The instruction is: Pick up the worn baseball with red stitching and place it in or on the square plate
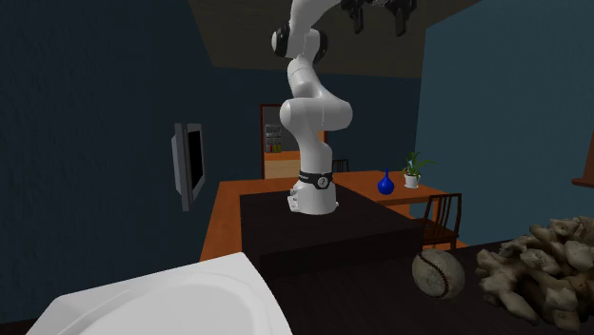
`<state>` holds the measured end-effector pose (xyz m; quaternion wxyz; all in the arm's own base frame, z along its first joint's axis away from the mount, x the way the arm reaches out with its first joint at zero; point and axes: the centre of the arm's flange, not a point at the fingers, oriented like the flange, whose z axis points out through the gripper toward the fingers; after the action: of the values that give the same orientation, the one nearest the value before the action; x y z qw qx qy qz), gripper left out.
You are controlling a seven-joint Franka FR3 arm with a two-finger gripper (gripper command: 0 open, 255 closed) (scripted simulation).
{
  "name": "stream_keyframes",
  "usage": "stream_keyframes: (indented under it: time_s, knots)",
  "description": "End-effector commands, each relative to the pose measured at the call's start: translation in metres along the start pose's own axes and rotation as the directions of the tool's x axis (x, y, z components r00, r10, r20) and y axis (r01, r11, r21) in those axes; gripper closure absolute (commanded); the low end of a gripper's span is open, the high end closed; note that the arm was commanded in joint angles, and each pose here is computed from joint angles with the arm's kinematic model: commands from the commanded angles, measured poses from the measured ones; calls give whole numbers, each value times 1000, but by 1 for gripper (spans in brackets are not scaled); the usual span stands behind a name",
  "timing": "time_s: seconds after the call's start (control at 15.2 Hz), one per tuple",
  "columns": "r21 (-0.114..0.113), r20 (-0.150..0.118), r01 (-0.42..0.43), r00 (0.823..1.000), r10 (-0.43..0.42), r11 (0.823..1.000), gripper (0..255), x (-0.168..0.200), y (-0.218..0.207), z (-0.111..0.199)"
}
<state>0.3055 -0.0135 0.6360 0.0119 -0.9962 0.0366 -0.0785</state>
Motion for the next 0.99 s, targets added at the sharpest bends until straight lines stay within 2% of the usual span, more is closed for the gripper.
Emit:
stream_keyframes:
  time_s: [0.0,0.92]
  knots:
    - [0,0,0,1000,0,1000,0,0,0,0]
    - [-12,131,22,991,-21,1000,0,97,-1,169]
